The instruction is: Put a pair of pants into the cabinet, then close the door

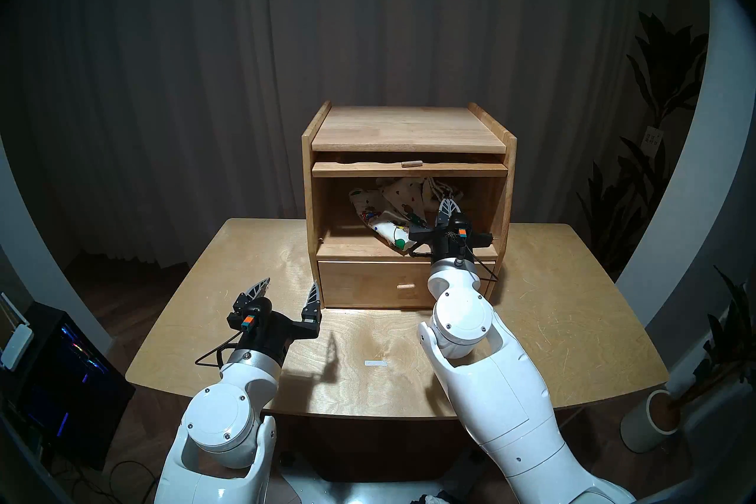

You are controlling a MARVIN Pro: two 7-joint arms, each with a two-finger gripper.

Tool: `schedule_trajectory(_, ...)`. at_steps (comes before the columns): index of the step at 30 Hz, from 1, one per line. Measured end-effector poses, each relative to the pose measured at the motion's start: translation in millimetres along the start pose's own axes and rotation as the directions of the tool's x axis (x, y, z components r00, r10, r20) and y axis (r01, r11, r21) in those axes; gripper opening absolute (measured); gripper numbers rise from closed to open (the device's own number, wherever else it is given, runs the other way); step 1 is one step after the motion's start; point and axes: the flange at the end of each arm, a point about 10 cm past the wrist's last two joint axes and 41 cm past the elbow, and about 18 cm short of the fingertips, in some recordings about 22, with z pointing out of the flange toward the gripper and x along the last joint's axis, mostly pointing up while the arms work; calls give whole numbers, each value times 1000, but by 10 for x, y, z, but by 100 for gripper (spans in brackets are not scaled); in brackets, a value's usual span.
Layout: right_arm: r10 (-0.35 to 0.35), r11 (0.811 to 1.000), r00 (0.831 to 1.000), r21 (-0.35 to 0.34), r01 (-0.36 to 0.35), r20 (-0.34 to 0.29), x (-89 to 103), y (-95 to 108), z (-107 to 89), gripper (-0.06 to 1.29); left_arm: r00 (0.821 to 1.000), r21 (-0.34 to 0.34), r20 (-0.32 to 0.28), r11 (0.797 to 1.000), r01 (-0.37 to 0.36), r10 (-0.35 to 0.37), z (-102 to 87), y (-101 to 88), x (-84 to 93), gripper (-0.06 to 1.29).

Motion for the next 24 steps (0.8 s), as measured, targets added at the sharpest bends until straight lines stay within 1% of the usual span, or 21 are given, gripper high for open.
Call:
schedule_trajectory(10, 7, 999, 999, 52, -10, 46, 71, -42, -317, -3, 1000, -2, 5, 1000, 1, -1, 3, -1, -20, 126)
schedule_trajectory(16, 11, 994, 993, 109, -23, 114, 58, -103, -578, -3, 1000, -3, 5, 1000, 1, -1, 5, -1, -24, 126)
schedule_trajectory(20, 4, 989, 986, 148, -28, 166, 54, -119, -747, -3, 1000, -4, 4, 1000, 2, -2, 8, -2, -22, 126)
schedule_trajectory(24, -1, 983, 979, 181, -38, 206, 82, -130, -862, -3, 1000, -4, 3, 1000, 2, -2, 9, -2, -16, 126)
